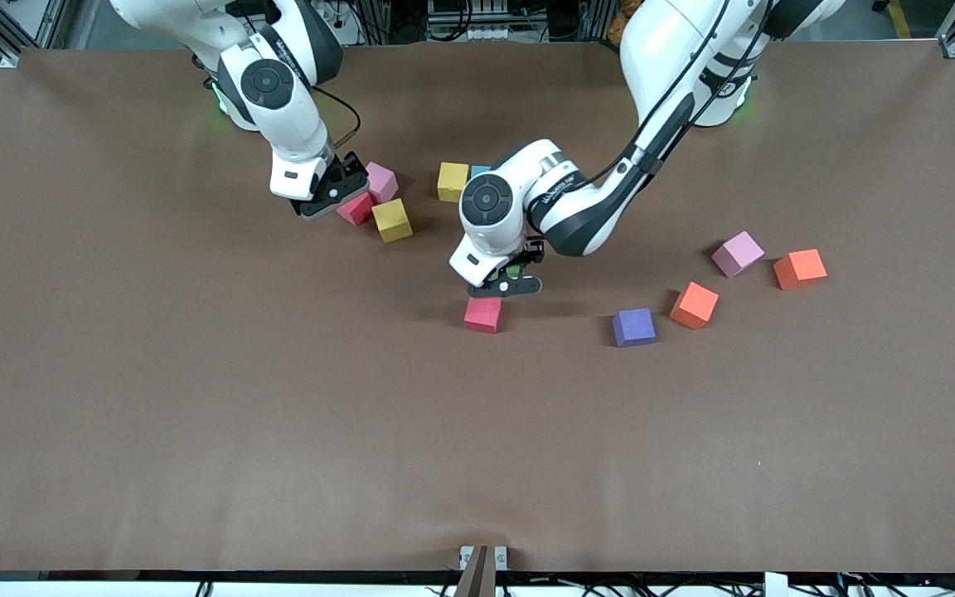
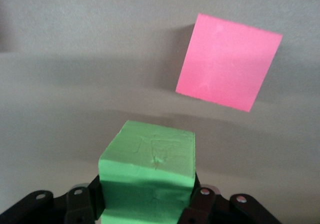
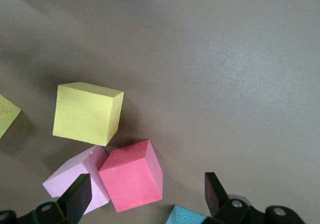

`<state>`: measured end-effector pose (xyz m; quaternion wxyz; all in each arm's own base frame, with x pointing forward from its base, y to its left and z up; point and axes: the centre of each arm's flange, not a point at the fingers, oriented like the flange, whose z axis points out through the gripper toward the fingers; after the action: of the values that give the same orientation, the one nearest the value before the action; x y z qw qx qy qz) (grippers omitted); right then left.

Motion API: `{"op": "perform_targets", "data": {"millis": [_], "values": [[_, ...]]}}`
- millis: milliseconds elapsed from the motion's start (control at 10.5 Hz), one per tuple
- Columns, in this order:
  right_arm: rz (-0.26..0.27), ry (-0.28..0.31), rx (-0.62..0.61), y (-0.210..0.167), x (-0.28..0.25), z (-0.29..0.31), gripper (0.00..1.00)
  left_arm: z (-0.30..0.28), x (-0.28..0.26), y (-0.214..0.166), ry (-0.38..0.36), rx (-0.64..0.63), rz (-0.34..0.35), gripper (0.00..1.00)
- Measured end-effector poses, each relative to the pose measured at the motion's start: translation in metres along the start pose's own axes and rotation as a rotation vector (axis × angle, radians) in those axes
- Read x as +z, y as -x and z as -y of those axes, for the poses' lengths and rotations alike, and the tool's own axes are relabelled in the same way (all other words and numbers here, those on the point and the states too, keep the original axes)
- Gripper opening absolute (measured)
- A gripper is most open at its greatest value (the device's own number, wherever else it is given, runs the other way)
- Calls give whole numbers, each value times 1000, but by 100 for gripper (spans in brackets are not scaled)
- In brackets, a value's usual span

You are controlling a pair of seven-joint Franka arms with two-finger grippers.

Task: Form number 2 with 11 blocks
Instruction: 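Reach the right gripper to the yellow block while the left gripper carries green, then grasp the yellow block with the right gripper while the left gripper lowers green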

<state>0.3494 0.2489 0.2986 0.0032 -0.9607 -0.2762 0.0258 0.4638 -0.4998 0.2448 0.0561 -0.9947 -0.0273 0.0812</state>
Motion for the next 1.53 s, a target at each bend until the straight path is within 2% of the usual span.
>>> {"op": "perform_targets", "data": {"millis": [861, 1052, 1531], "values": [[-27, -8, 12, -4, 0, 0, 100, -4, 32, 12, -24, 11, 26, 61], [-56, -10, -5, -7, 1, 8, 100, -7, 37, 15, -23, 11, 27, 61], [-98, -63, 3, -14, 30, 42, 100, -11, 46, 23, -34, 14, 35, 61]]}}
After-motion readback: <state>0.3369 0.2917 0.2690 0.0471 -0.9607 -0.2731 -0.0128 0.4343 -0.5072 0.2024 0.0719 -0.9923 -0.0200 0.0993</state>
